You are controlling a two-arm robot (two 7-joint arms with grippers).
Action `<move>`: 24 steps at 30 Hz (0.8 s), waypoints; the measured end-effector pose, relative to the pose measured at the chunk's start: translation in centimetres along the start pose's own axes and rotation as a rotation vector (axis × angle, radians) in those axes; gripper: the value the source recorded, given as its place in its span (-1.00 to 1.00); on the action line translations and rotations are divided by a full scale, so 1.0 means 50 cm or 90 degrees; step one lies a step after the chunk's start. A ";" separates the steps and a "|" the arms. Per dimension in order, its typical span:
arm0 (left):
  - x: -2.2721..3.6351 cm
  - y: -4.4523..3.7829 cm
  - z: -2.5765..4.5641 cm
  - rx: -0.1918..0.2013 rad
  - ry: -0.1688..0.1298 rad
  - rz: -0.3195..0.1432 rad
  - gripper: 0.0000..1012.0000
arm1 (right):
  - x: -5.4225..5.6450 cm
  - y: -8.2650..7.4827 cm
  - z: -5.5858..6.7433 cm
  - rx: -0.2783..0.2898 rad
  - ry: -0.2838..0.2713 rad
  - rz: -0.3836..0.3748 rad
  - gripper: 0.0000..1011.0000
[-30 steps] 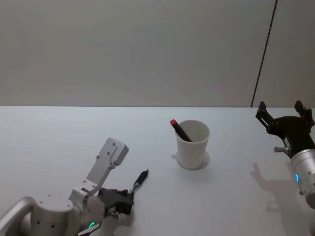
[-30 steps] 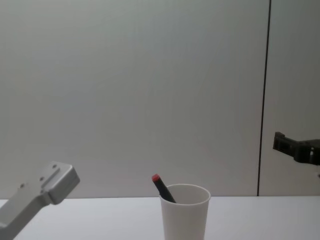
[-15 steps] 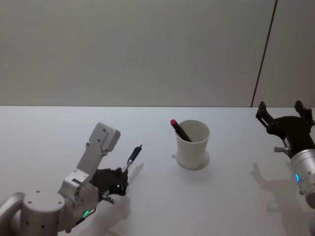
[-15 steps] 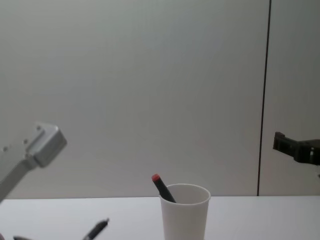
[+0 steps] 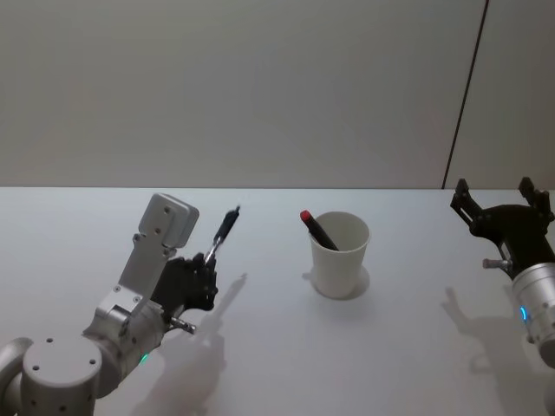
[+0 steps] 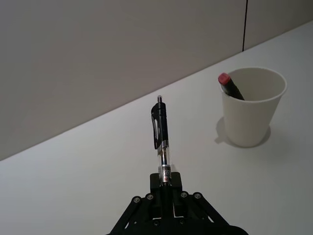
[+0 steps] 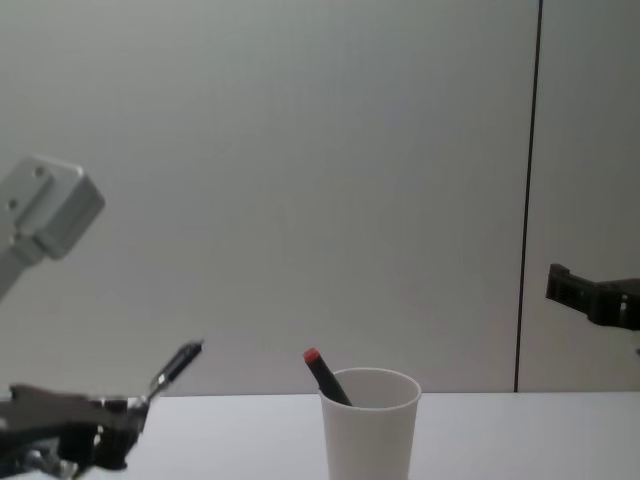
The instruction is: Place the pen into the pen holder.
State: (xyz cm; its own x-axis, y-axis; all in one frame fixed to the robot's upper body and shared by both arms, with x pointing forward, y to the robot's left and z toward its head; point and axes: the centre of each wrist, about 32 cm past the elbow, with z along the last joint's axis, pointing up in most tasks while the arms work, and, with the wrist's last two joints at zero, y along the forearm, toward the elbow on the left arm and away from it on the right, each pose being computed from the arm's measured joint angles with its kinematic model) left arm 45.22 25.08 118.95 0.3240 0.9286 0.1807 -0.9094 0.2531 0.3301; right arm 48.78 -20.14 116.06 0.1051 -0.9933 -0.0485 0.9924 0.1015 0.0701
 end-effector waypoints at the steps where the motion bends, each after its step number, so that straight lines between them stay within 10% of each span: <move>1: 0.000 0.001 0.000 -0.007 -0.003 0.002 -0.73 | 0.000 0.000 0.000 0.000 0.000 0.000 0.98; 24: -0.012 -0.005 0.013 -0.228 -0.094 0.028 -0.73 | 0.000 0.000 0.000 0.000 0.000 0.000 0.98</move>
State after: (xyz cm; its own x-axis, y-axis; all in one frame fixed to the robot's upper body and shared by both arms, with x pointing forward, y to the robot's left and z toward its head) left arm 45.40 24.31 119.35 0.2923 0.8983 0.3280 -0.9484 0.3162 -0.0210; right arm 48.78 -20.14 116.06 0.1051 -0.9933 -0.0485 0.9924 0.1016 0.0702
